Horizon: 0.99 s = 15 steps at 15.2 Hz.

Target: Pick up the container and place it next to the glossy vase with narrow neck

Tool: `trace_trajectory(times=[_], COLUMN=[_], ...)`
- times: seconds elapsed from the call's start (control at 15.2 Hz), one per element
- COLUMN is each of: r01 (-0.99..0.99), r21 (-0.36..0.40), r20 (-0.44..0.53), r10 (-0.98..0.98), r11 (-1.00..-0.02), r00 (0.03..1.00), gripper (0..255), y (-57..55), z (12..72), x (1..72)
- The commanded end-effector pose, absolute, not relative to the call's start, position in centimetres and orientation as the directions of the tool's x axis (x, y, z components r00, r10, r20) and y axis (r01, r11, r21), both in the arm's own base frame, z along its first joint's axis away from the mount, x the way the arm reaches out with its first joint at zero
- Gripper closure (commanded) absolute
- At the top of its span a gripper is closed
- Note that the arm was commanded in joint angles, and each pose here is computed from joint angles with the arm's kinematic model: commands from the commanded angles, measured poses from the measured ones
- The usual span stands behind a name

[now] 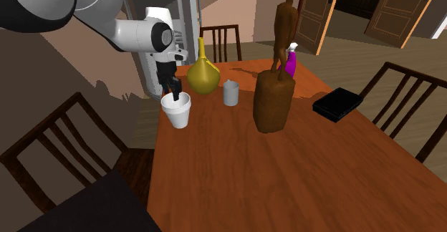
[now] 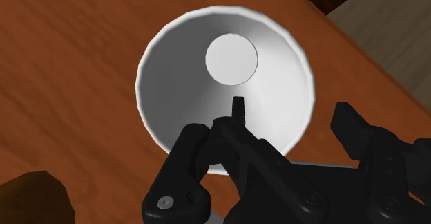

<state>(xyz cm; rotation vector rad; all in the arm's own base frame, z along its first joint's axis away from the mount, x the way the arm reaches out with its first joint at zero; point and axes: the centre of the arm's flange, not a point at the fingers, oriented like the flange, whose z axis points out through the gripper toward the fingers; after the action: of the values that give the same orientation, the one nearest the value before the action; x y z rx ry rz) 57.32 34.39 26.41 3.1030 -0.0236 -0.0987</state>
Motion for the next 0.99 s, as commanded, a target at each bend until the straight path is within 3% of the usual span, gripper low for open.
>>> trace_trajectory(times=[0.0,0.2,0.46,0.92], r01=[-0.014,-0.014,-0.014,-0.014], r21=[0.037,0.037,0.037,0.037], r20=[-0.063,-0.063,-0.063,-0.063], r10=[-0.016,-0.016,-0.016,-0.016], r11=[-0.999,-0.999,-0.999,-0.999], r00=[0.998,0.998,0.998,0.998], gripper=[0,0,0,0], y=[34.4,34.4,34.6,34.6], z=[26.4,26.4,31.4,31.4], x=[57.3,57.3,57.6,57.6])
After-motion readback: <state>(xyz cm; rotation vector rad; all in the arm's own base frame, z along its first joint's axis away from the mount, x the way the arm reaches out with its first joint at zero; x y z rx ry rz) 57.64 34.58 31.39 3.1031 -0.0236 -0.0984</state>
